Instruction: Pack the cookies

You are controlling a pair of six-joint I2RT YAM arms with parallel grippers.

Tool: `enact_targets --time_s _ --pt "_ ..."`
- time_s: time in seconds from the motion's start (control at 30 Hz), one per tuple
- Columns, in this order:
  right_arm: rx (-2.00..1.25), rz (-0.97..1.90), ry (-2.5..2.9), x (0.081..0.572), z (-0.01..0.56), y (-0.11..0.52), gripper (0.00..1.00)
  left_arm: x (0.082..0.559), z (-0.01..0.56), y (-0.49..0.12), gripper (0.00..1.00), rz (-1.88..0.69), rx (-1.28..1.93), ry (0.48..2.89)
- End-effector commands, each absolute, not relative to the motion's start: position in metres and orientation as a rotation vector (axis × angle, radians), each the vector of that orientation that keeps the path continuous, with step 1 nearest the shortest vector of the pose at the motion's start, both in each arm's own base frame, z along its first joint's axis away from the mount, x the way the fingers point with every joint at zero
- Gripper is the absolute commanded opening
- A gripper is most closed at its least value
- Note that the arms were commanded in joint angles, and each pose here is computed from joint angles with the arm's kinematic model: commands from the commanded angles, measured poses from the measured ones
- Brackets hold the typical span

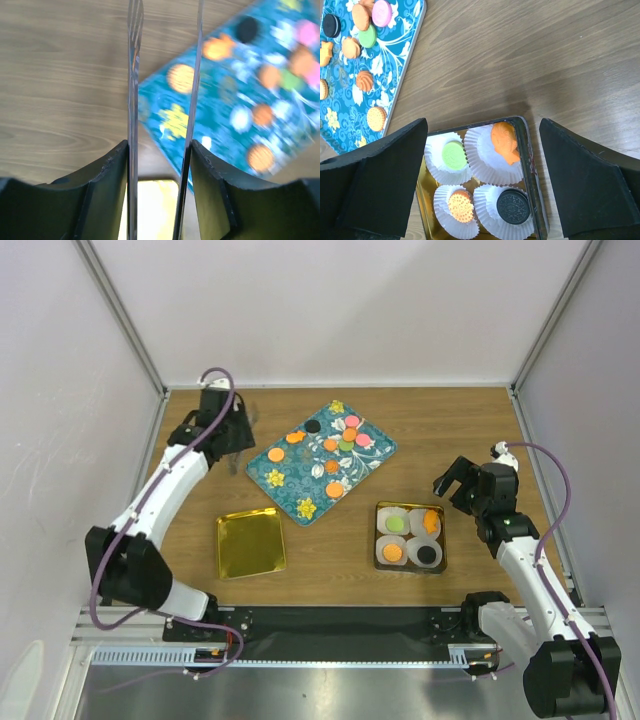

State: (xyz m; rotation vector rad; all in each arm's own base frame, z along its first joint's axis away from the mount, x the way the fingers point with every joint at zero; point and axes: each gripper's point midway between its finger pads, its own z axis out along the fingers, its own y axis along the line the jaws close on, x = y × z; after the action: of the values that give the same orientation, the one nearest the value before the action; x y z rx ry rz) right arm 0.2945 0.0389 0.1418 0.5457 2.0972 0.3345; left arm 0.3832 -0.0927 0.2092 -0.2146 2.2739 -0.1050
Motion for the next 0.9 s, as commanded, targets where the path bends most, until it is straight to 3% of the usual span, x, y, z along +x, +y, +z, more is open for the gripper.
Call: enact_targets --time_s 0.0,0.3,0.73,0.87 --pt "0.519 0.352 2.063 0.300 0.154 0.040 1.00 0.409 0.191 -0.059 0.55 -0.108 -0.344 2.272" --pt "0.519 0.358 2.076 0.300 0.150 0.041 1.00 0.433 0.106 0.026 0.56 0.033 -0.607 2.404" --pt "0.522 0.353 2.082 0.302 0.147 0.041 1.00 0.433 0.045 0.051 0.59 0.107 -0.692 2.522" --pt "0.521 0.353 2.086 0.302 0.146 0.041 1.00 0.433 0.039 0.052 0.64 0.116 -0.688 2.532"
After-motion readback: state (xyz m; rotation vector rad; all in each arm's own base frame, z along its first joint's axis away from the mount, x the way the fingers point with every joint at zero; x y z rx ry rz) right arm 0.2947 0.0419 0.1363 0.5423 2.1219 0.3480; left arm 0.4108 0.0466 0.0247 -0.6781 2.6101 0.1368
